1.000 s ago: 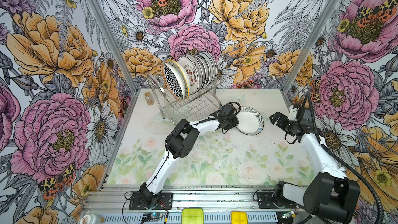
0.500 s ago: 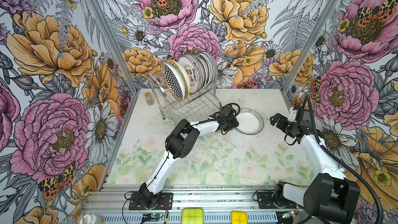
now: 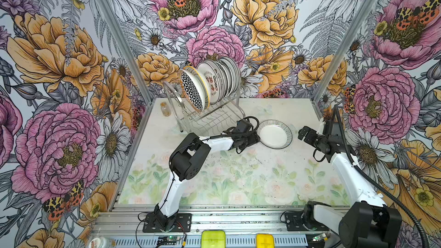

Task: Unload the plates from the dish rack
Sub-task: Place the plate at the middle-right of the table, then pick up the plate from the dish rack.

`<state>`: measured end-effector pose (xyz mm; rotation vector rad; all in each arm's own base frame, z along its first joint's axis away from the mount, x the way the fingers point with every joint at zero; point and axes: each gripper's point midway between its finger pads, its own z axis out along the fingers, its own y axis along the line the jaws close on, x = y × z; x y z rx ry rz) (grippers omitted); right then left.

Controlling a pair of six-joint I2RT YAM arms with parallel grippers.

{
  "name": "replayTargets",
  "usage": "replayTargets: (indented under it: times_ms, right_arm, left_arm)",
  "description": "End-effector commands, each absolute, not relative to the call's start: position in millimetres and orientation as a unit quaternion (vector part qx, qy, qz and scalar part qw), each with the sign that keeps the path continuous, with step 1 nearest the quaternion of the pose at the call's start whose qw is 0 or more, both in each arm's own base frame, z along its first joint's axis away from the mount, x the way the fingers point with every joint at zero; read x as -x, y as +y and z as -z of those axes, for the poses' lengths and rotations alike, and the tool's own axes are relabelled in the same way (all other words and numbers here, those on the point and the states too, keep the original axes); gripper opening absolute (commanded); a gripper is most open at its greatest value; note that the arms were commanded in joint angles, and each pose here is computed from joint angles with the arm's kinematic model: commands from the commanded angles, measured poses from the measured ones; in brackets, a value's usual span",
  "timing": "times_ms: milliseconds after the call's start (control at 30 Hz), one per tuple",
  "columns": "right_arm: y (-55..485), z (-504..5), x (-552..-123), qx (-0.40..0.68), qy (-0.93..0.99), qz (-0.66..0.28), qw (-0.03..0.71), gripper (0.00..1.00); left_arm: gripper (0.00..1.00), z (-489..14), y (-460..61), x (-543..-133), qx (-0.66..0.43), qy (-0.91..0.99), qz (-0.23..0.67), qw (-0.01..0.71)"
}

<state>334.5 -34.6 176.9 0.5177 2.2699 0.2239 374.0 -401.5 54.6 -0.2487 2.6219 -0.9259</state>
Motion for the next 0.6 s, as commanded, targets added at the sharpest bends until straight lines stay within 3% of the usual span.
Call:
replayTargets:
  times_ms: [0, 167, 367, 567]
  right_arm:
    - [-11, -220, -346, -0.154, 0.879, -0.087, 0.442, 1.00]
    - [75, -269, -350, -0.059, 0.874, -0.172, 0.451, 1.00]
    - [201, -330, -322, 0.100, 0.842, -0.289, 0.445, 1.00]
    - [293, -368, -288, 0.216, 0.805, -0.297, 0.466, 0.99]
  left_arm:
    - [0.83, -92, -384, -372, 0.062, 0.918, 0.322, 0.225]
    - [0.84, -134, -352, -347, 0.035, 0.917, 0.292, 0.271]
    - [0.86, -166, -301, -310, 0.028, 0.915, 0.234, 0.326]
    - [0.88, -185, -232, -279, 0.059, 0.906, 0.204, 0.365]
